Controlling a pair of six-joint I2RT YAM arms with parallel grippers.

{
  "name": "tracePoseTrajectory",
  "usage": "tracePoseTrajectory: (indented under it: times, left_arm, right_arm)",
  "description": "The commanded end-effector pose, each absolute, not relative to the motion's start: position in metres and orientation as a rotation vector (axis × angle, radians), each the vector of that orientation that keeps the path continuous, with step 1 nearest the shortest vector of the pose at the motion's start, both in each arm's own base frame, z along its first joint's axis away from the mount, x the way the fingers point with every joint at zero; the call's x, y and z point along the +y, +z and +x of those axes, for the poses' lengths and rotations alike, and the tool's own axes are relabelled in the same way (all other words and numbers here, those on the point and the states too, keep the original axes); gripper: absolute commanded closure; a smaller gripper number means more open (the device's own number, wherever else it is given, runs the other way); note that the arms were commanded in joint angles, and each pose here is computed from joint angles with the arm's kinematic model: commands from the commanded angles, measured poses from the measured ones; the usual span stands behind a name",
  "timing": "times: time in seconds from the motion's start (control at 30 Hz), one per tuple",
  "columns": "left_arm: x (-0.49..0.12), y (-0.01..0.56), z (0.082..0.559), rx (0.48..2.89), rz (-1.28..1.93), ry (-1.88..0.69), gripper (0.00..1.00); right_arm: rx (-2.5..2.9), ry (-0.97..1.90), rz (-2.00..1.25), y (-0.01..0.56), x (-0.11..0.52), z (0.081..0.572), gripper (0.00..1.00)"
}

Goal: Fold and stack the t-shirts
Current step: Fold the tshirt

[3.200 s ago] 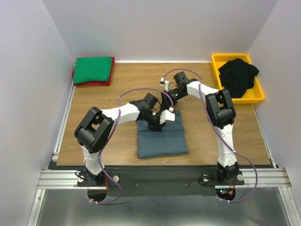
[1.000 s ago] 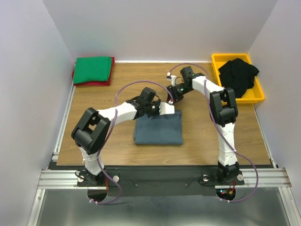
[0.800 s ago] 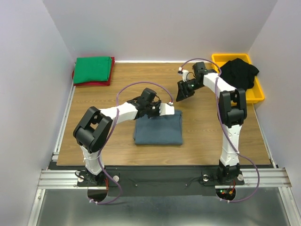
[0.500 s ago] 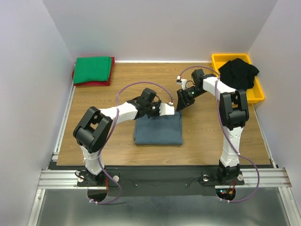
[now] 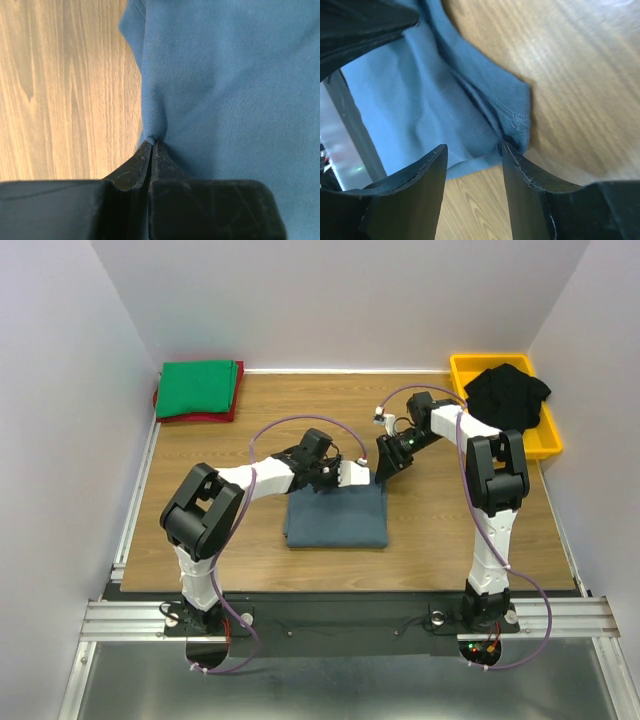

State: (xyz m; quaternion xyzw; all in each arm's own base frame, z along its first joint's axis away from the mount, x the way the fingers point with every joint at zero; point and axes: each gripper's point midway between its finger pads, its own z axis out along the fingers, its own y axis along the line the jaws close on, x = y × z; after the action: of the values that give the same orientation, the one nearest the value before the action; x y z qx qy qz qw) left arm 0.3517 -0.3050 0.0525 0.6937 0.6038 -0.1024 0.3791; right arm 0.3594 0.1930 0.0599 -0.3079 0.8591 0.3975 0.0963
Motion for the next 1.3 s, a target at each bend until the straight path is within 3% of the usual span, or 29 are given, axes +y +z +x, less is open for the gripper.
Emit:
tracePoseTrajectory:
  times: [0.0,0.23,0.47,0.7,1.1,1.27]
  left_arm:
    - [-0.312,0.068,0.367,1.499,1.742,-0.251,1.00]
    - [-0.313,0.067,0.368,1.496,1.753,-0.250,1.00]
    - [-0.314,0.068,0.370,1.485,1.758,-0.250,1.00]
    - [-0.313,0.065,0.369,1.489,1.765,-0.244,1.00]
    - [-0.318,0.092,0.379,1.476,1.751,-0.279,0.99]
    - [-0.294,0.098,0.396,1.584,1.678,-0.304,0.74]
  right_arm:
    - [2.502,1.242,-0.945,0.076,0.196,0.347,0.48]
    - [2.469,1.263,-0.938,0.086,0.202,0.353,0.66]
    - [2.474,1.143,-0.942,0.098,0.195,0.364,0.99]
    - [2.475,0.988,-0.915,0.108,0.175,0.380,1.00]
    - [2.586,0.949,-0.816,0.042,0.167,0.391,0.99]
    - [2.574,0.950,-0.804,0.046,0.168,0.396,0.99]
